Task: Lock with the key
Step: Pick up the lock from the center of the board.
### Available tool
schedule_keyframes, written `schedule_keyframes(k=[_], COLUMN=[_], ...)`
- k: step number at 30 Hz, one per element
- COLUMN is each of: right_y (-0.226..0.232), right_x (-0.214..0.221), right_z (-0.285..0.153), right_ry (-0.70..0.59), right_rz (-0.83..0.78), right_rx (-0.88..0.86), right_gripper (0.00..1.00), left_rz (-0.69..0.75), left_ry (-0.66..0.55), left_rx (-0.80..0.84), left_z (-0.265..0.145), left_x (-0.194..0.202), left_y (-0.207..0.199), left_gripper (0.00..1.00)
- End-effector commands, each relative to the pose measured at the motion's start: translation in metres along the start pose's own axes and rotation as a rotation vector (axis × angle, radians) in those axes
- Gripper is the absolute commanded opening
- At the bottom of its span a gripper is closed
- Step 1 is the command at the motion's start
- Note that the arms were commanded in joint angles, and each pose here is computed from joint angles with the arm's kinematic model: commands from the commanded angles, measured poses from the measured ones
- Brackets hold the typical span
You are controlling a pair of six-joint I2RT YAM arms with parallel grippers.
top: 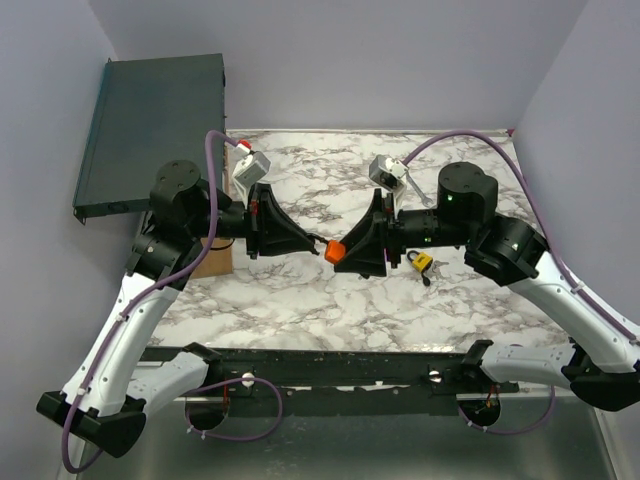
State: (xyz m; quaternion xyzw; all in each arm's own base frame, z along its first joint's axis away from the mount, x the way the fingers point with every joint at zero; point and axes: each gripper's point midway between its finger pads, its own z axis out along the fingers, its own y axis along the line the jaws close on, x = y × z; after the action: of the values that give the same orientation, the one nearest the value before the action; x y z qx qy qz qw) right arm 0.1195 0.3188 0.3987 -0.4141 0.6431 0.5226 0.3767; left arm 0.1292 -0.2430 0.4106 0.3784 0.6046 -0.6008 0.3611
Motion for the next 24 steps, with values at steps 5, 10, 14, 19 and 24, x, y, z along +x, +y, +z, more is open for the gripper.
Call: schedule_keyframes(k=[5,10,14,19,24], right_y=[-0.02,-0.021,-0.015,-0.002,0.025], right_x=[-0.013,-0.031,-0.052,-0.084,-0.101], right_z=[0.004,0.003,0.001,-0.019,-0.022], right_ry=[-0.056,-0.174,-0.299,-0.483,-0.535], right_rz=[-0.021,-0.006,0.024,-0.05,-0.14], right_rx=[0.114,0.131,0.103,0.089,-0.038], right_gripper=[0.42,0.83,0.91,0.93,0.91], left_rz=[0.056,0.137,0.168,0.181,0.165], left_ry=[-0.095,-0.204,-0.263,-0.328,-0.416], left_rx=[-0.061,-0.068,-0.084,-0.101,-0.127], left_z=[-0.005,-0.013,-0.018,-0.025,-0.031], left_x=[-0.014,-0.034,-0.046,-0.062,-0.08], left_y=[-0.004,-0.025,-0.036,-0.049,-0.057], left_gripper=[0.0,0.0,0.0,0.0,0.0])
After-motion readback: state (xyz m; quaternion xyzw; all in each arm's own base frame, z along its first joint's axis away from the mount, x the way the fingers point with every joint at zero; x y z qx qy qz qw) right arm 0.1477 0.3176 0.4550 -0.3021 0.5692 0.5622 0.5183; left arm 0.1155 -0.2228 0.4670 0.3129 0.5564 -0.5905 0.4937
